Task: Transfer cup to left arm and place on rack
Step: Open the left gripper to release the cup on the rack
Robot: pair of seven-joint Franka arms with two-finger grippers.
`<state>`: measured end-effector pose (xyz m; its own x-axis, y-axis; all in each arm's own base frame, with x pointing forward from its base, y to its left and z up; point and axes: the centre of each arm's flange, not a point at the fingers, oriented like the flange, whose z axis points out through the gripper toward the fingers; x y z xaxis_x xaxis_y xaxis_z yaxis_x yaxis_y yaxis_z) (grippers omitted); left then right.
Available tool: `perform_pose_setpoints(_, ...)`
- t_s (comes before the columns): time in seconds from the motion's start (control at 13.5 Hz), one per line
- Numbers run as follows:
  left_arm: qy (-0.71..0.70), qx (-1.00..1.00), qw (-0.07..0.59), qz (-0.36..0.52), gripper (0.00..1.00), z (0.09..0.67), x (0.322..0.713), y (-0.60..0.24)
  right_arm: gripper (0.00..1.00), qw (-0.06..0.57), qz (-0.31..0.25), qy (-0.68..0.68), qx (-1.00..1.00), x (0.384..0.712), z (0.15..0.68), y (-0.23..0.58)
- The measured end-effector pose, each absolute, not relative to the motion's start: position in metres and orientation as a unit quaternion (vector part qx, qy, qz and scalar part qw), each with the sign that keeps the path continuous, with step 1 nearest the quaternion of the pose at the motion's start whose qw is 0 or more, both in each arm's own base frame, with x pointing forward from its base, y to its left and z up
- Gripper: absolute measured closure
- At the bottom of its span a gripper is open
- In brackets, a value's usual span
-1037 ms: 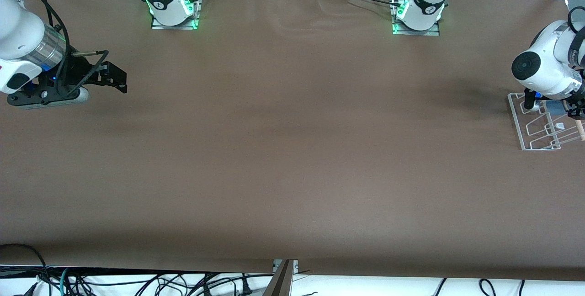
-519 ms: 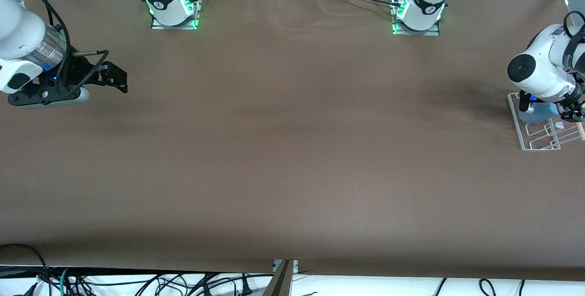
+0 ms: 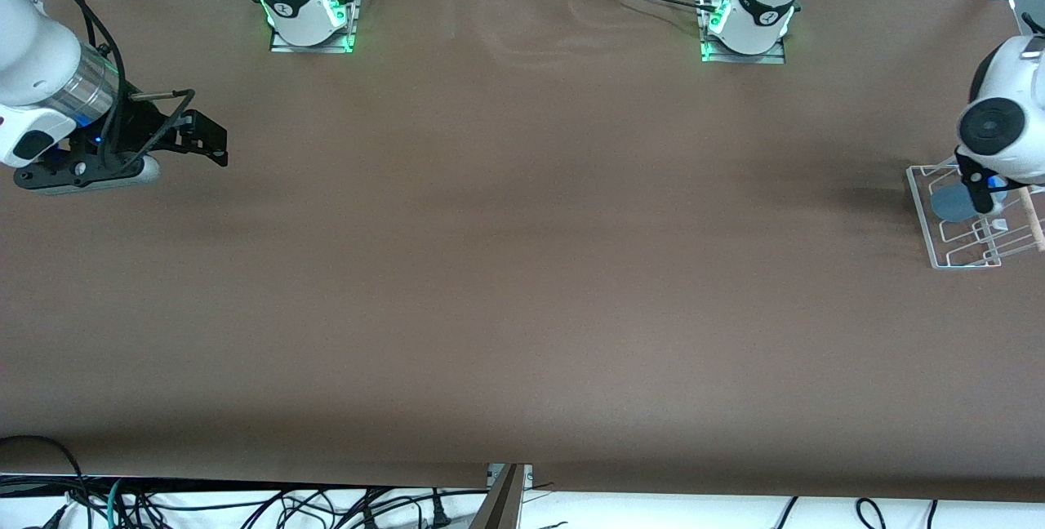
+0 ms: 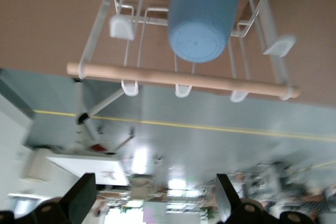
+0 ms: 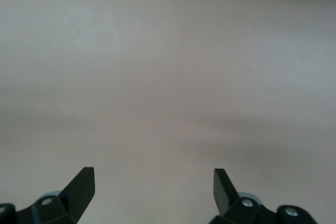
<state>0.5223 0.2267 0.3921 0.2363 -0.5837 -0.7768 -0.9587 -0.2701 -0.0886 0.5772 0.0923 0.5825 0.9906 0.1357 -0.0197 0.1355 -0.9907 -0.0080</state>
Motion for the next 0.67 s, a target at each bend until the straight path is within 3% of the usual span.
perform_pose_setpoints(0.3,0.446,-0.833,0.229,0.233,0.00,0.468,0.546,0.211,0.00,0.003,0.010,-0.068,-0.998,0.577,0.583,0.092)
perform_pose_setpoints(0.67,0.367,-0.894,0.178,0.186,0.00,0.508,0.557,0.175,0.00,0.003,0.010,-0.068,-0.998,0.577,0.583,0.092)
